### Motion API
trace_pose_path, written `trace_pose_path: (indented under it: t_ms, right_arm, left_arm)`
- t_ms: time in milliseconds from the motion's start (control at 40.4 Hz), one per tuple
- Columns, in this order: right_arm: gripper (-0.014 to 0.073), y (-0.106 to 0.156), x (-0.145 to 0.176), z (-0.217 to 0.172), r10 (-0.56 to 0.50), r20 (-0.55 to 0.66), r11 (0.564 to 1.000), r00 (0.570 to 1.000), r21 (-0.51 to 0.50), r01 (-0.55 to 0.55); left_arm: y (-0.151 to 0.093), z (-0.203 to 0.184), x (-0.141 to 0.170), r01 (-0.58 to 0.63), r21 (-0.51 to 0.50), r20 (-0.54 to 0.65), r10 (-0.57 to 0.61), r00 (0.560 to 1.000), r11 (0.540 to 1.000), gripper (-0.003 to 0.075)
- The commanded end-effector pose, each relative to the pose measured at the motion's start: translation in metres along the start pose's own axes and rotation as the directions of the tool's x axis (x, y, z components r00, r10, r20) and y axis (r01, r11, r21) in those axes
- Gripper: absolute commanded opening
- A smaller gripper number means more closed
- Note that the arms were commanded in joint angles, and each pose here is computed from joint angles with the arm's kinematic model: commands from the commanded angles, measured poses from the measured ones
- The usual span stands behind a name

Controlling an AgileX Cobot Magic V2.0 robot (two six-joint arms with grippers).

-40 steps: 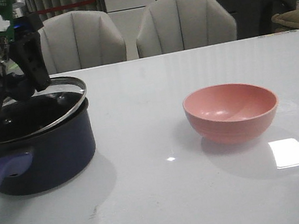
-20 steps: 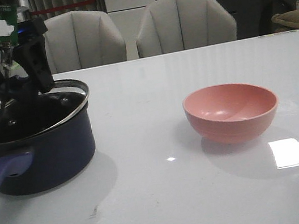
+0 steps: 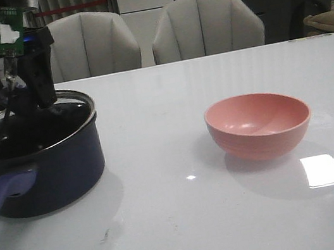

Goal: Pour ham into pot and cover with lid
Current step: 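Lower the lid onto the saucepan and release the knob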

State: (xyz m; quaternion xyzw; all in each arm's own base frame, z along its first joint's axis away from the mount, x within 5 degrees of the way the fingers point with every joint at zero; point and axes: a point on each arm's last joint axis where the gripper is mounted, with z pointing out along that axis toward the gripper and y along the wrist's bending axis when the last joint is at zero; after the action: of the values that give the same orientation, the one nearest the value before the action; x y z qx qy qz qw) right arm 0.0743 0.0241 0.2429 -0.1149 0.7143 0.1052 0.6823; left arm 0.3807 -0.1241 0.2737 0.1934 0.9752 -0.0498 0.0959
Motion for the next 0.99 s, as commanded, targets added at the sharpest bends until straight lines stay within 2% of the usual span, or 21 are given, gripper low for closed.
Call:
trace_pose_path:
  t_ms: [0,173,619,965]
  right_arm:
    - [0.016,-0.002,-0.017,-0.001,0.0,0.104,1.0,0.995,0.017,-0.002]
    - [0.016,-0.002,-0.017,-0.001,0.0,0.104,1.0,0.995,0.017,-0.002]
    - [0.016,-0.002,-0.017,-0.001,0.0,0.104,1.0,0.995,0.017,-0.002]
    - [0.016,-0.002,-0.017,-0.001,0.0,0.104,1.0,0.995,0.017,-0.002]
  left_arm:
    - [-0.011,-0.033,0.005,-0.029,0.0,0.05,0.029,0.998,1.0,0.0515]
    - [-0.011,-0.033,0.005,-0.029,0.0,0.05,0.029,0.998,1.0,0.0597]
    - [-0.011,-0.036,0.004,-0.03,-0.003,0.059,0.03,0.998,1.0,0.0598]
    - [-0.014,-0.083,0.012,-0.04,-0.025,0.182,0.043,0.982,0.999,0.0591]
